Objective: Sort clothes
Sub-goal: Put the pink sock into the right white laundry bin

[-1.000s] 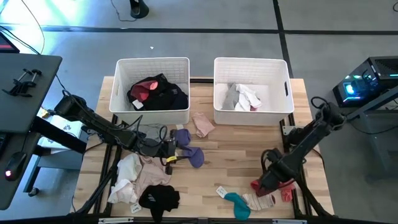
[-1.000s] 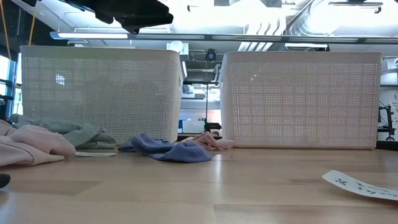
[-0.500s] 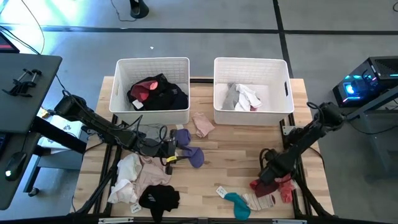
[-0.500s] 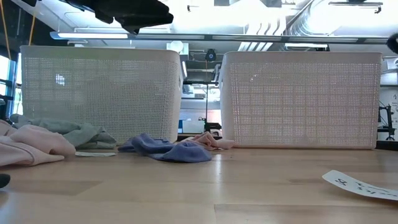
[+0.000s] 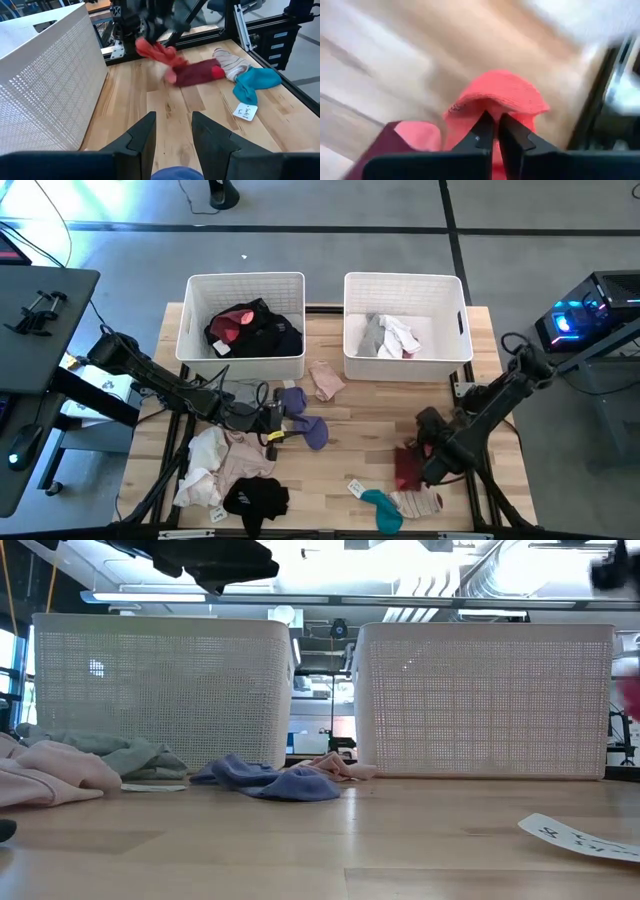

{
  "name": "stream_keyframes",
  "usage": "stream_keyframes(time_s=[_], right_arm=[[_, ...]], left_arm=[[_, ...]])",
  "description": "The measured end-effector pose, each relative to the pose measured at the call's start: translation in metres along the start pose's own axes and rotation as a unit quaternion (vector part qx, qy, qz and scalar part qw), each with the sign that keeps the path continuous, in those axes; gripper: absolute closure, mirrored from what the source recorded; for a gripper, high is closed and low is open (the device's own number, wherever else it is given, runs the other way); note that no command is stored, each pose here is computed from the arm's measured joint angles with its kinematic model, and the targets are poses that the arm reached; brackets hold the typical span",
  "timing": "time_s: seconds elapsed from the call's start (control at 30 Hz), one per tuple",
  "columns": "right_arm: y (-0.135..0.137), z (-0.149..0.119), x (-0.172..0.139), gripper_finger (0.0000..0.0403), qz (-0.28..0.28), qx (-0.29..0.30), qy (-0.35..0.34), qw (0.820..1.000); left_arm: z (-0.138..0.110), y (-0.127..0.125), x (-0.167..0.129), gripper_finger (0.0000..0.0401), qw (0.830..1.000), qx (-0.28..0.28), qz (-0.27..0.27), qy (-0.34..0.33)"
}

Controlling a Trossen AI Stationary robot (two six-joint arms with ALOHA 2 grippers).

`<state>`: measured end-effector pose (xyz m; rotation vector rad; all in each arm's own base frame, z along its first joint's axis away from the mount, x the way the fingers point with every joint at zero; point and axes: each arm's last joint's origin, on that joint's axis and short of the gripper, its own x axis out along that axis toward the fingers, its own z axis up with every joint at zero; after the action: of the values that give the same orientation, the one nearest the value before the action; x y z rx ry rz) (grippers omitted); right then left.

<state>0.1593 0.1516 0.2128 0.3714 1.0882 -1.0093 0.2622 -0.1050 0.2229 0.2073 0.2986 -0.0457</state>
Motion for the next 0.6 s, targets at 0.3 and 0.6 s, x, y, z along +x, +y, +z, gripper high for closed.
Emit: stream_keyframes(time_s=[0.3,0.6], right_arm=[[0.004,0.044,-0.077,0.0399,0.099,-0.060,-0.221,0.968],[0.009,0.066,-0.105,0.0400,0.130,-0.083,-0.335,0.930]], left_arm=[[0.000,0.000,0.000,0.0289,1.000,0.000,0.000,-0.002],[0.000,0.000,0.000,0.0289,1.000,0.000,0.000,-0.002]])
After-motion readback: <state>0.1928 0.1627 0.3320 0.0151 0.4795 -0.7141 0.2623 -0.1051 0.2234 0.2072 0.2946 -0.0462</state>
